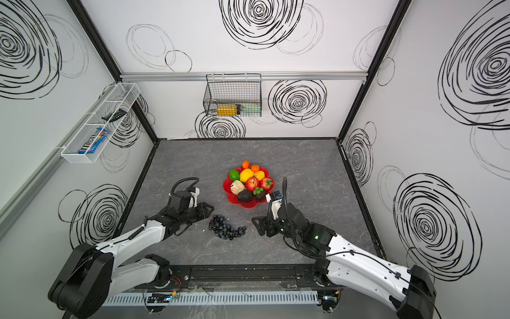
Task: Place and organize the fake fruits in the fruit bowl
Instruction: 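Lower the left gripper onto the dark grape bunch while the right moves nearer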
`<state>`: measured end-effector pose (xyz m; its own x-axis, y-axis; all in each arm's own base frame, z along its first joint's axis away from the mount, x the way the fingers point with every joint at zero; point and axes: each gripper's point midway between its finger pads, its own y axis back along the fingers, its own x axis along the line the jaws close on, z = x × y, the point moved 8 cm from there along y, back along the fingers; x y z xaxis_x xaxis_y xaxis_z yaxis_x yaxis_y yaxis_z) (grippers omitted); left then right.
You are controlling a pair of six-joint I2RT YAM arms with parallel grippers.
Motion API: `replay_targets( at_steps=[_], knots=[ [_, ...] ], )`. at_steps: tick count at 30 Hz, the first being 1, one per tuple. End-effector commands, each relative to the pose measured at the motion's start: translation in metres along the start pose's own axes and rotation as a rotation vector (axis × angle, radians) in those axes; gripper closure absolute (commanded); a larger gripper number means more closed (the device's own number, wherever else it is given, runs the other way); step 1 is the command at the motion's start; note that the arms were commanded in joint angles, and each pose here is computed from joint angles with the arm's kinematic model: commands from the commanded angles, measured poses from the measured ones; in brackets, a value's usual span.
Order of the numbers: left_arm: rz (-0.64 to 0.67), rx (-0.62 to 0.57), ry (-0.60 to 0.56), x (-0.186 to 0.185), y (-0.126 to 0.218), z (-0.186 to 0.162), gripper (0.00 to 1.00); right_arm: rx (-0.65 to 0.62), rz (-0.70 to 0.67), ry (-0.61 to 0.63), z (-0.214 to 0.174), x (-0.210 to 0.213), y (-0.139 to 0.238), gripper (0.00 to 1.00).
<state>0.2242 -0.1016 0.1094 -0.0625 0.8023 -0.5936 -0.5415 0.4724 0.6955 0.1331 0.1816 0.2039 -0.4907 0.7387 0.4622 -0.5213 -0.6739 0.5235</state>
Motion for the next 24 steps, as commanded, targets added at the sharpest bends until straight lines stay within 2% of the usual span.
replay_targets(
  at_steps=[1, 12, 22, 24],
  knots=[
    [-0.017, 0.0, -0.011, 0.0, -0.003, -0.002, 0.61, -0.028, 0.001, -0.008, 0.003, 0.002, -0.001, 0.15],
    [-0.017, 0.039, -0.02, 0.0, -0.008, -0.014, 0.76, -0.023, 0.009, -0.008, 0.003, 0.004, -0.002, 0.15],
    [-0.016, 0.039, -0.023, -0.002, -0.007, -0.017, 1.0, -0.026, 0.01, -0.009, 0.003, 0.005, -0.001, 0.15],
    [-0.024, 0.033, -0.027, -0.004, -0.005, -0.017, 1.0, -0.027, 0.011, -0.009, 0.003, 0.005, -0.001, 0.15]
  ],
)
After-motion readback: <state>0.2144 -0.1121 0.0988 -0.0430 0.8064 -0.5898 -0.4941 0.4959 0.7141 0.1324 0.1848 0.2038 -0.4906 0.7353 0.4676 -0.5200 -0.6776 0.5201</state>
